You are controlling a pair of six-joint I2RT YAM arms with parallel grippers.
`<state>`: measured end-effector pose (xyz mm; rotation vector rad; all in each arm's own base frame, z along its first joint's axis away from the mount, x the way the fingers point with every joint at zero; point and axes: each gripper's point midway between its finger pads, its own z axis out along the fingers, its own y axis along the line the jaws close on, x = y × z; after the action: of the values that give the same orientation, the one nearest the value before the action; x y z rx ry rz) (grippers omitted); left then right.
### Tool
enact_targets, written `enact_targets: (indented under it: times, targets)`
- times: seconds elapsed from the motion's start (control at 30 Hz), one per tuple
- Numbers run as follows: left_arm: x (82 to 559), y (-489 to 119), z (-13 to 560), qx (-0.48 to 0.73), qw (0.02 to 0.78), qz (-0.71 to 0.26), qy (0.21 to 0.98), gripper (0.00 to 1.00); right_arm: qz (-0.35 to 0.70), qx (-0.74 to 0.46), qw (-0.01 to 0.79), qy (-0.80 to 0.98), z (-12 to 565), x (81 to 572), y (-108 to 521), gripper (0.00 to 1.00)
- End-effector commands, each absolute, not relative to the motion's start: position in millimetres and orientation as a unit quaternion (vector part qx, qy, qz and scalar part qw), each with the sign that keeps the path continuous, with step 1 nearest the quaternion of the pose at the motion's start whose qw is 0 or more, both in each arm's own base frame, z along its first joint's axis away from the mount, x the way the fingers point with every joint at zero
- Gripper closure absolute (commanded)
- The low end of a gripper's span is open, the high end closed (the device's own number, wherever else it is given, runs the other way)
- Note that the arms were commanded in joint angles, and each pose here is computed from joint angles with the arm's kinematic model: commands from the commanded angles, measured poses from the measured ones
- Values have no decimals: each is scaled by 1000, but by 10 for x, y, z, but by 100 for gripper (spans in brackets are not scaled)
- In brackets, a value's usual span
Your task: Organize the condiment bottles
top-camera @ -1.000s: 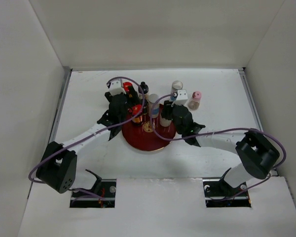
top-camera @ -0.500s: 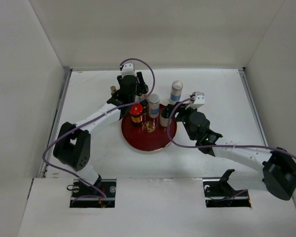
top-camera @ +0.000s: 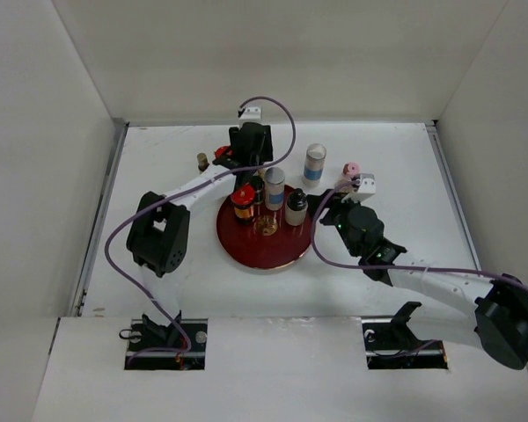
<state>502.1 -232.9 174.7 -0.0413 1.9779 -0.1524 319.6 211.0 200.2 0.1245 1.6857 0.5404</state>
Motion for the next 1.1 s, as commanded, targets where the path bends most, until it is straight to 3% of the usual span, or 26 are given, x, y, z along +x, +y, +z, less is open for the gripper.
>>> enact_targets:
  times: [0.0,0.43,0.8,1.07]
  targets:
    - [5181,-2317,1936,-12,565,-50,823,44,270,61,641,716,2196,3187,2178,31]
    - [5317,-2338,1902,-17,572,-47,819,72,274,62,645,711,2237,3155,2155,31]
    - [4879,-2263,3445,-36,708,-105,698,80,269,63,644,713,2198,3168,2149,32]
    - [4120,-2077,4363,-41,763,-154,626,79,273,62,642,713,2191,3158,2164,32]
